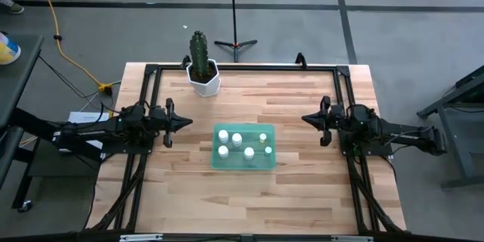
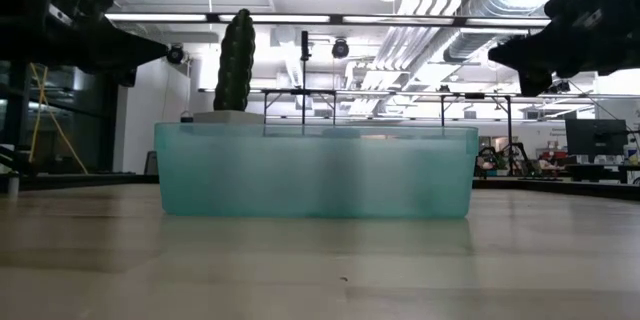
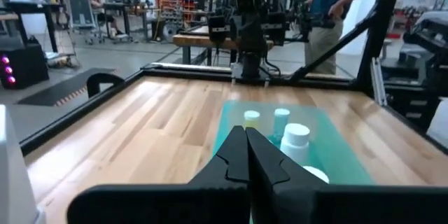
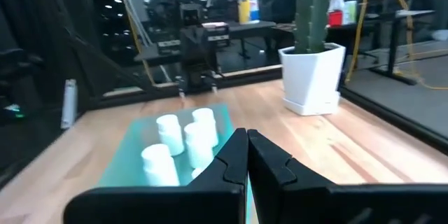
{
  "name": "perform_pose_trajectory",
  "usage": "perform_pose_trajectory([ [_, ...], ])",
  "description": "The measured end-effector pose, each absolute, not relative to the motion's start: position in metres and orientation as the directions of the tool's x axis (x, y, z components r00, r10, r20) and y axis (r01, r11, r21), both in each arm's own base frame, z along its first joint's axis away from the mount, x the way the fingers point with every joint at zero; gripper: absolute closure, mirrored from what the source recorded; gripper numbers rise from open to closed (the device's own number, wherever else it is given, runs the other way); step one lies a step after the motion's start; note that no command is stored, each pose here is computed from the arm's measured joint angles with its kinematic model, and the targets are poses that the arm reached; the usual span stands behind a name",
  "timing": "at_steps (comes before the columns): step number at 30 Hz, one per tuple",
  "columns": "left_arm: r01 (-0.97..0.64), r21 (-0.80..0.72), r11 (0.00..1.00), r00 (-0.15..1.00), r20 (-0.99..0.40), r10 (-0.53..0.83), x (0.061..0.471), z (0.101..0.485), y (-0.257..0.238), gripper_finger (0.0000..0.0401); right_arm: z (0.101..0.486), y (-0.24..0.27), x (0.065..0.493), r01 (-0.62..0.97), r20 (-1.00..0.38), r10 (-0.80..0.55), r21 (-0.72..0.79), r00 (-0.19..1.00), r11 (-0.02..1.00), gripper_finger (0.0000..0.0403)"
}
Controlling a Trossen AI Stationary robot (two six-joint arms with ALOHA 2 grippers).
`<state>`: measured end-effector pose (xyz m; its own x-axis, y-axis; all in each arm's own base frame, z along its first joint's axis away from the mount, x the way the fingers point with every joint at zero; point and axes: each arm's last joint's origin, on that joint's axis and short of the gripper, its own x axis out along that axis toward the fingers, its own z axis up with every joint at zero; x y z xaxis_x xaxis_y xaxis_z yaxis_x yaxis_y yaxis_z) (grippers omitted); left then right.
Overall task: Pick and place pill bottles into a basket
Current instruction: Return to Home Position
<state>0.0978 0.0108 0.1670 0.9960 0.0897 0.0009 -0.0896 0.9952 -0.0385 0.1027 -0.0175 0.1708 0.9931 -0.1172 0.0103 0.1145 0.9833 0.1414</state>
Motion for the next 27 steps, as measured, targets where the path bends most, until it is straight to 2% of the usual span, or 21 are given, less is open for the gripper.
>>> perform_pose_trajectory([
  [8, -0.085, 0.004, 0.996, 0.996, 0.0, 0.085, 0.0979, 0.1668, 0.0106, 0.0364, 0.1716, -0.0176, 0.1027, 0.117, 0.018, -0.121, 0.153, 0.993, 0.981, 0.0403],
  [16, -0.083, 0.019, 0.996, 0.997, 0.0, 0.083, 0.0979, 0.1667, 0.0106, 0.037, 0.1703, -0.018, 0.1027, 0.129, 0.005, -0.132, 0.176, 0.991, 0.976, 0.0403],
  [27, -0.083, 0.019, 0.996, 0.997, 0.0, 0.083, 0.0979, 0.1666, 0.0106, 0.0305, 0.1682, -0.0179, 0.1027, 0.131, -0.014, -0.13, 0.183, 0.991, 0.974, 0.0403],
])
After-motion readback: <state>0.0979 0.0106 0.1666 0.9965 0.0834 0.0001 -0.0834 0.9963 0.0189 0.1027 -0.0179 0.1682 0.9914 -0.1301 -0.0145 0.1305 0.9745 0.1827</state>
